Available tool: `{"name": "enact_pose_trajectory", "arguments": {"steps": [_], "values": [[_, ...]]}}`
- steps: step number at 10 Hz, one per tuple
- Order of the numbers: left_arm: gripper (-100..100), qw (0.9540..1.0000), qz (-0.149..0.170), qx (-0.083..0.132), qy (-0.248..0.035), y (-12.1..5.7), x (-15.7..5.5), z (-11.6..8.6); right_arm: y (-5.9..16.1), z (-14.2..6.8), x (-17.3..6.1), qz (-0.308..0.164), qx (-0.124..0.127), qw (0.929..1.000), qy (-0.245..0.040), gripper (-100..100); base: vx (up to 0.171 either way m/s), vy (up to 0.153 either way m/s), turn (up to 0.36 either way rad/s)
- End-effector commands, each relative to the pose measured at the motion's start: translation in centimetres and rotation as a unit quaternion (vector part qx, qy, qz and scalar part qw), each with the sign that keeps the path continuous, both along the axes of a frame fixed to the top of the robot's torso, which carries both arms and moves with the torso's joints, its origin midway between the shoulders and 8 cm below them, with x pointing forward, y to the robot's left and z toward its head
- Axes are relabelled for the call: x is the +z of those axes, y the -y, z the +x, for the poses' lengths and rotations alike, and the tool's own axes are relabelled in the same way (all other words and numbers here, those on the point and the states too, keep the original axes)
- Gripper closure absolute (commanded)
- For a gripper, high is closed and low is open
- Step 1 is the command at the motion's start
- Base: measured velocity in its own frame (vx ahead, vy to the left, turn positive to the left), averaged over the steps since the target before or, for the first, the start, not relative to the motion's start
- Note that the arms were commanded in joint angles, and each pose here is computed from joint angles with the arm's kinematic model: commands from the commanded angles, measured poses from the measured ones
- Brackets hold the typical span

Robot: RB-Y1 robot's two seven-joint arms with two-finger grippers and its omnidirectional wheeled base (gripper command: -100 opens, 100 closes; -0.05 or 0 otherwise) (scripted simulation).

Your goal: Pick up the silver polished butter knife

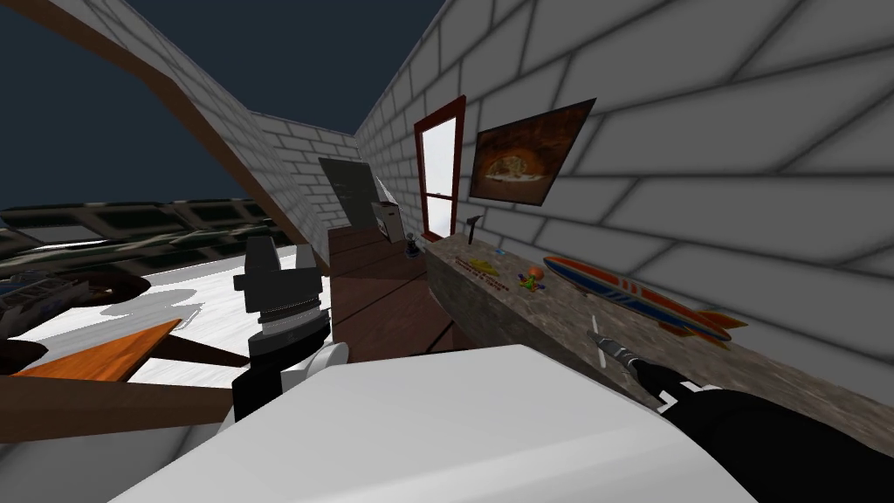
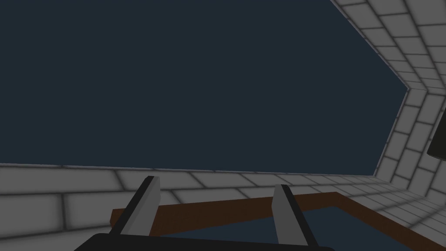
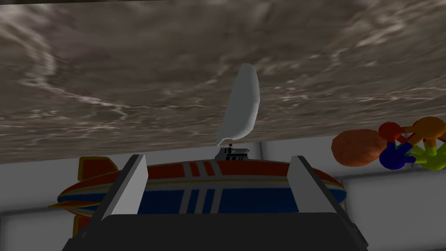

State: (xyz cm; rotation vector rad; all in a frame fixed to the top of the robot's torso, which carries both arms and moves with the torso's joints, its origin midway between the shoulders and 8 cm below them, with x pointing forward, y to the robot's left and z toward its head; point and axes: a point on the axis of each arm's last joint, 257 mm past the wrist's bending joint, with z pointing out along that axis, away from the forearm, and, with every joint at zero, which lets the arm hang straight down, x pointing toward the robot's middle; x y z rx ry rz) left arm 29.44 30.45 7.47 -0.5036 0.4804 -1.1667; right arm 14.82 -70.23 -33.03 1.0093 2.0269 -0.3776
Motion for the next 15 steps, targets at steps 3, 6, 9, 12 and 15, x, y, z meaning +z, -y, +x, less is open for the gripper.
{"name": "enact_pose_trajectory", "arguments": {"steps": [3,6,9,12,15], "values": [[0,1.0,0.0,0.0,0.0,0.0,0.0,0.0,0.8,-0.9,0.0,-0.001,-0.01,0.9999,-0.012,0,0.043,0.003,0.048],[0,1.0,0.0,0.0,0.0,0.0,0.0,0.0,2.3,-2.3,-0.6,-0.001,-0.02,0.9997,-0.011,-100,0.015,0.018,0.062],[0,1.0,0.0,0.0,0.0,0.0,0.0,0.0,3.8,-3.8,-1.1,0.0,-0.03,0.9995,-0.012,-100,0.016,0.025,0.07],[0,1.0,0.0,0.0,0.0,0.0,0.0,0.0,5.3,-5.4,-1.4,0.0,-0.039,0.9992,-0.012,-100,0.015,0.024,0.065],[0,1.0,0.0,0.0,0.0,0.0,0.0,0.0,5.4,-5.6,-1.6,0.0,-0.04,0.9991,-0.012,100,0.009,0.01,0.025]]}}
